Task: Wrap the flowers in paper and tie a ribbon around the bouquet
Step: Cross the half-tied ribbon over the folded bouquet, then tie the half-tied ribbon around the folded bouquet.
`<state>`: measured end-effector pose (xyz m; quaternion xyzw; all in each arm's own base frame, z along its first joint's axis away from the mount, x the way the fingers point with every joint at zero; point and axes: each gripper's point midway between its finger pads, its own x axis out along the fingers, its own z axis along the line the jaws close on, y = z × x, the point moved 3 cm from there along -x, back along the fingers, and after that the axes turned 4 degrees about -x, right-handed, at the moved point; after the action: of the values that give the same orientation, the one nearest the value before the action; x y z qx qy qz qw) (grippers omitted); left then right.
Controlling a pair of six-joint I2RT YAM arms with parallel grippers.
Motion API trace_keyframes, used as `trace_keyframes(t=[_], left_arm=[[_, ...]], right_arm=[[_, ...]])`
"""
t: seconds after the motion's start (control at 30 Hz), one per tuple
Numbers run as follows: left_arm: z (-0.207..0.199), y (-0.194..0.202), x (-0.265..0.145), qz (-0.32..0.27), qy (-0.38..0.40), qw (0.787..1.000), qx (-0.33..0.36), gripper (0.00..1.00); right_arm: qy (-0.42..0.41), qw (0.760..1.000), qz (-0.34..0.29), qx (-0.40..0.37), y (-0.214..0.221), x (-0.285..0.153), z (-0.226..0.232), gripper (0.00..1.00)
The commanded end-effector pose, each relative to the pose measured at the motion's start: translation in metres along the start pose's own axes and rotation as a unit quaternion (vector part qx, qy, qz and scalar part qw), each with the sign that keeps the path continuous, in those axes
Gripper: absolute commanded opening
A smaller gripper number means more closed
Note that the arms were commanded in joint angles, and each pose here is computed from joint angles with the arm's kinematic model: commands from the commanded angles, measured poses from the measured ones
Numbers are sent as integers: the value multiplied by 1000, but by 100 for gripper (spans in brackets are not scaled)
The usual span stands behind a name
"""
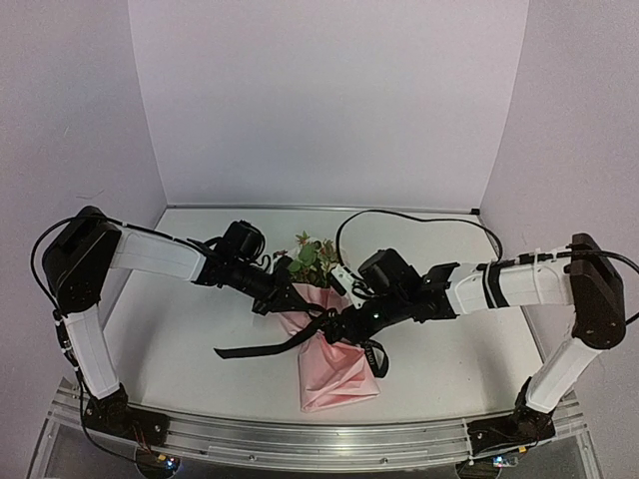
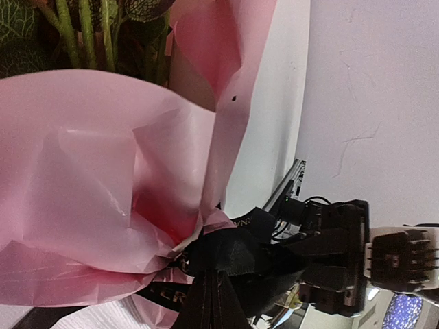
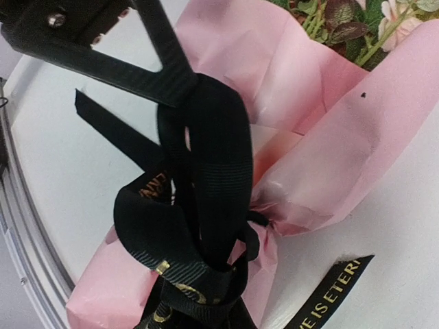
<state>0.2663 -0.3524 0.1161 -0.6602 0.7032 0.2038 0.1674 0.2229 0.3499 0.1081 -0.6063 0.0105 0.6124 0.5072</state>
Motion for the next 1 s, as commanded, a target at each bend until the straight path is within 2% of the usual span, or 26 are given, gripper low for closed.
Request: trace_keyframes(t=[0.0, 0.03, 0.13, 0.27, 0.57, 0.73, 0.97], left_arm=[[7, -2, 12, -16, -28, 999, 24, 0], [8, -2, 13, -19, -31, 999, 24, 0], [7, -2, 13, -31, -35, 999, 21, 0], [2, -1, 15, -40, -40, 998, 26, 0], [-1, 4, 19, -37, -43, 998, 32, 0], [-3, 5, 21, -32, -43, 998, 36, 0], [-3, 7, 21, -27, -46, 998, 40, 0]], right_arm=[[-21, 998, 50, -15, 7, -7, 4, 0], [-14, 998, 53, -19, 8, -9, 2, 1], [5, 998, 61, -27, 10, -17, -3, 14], [21, 997, 68, -31, 12, -27, -6, 23], [23, 999, 40, -16, 3, -63, 2, 32], [-13, 997, 43, -57, 3, -69, 24, 39], [-93, 983, 91, -127, 7, -68, 65, 44]])
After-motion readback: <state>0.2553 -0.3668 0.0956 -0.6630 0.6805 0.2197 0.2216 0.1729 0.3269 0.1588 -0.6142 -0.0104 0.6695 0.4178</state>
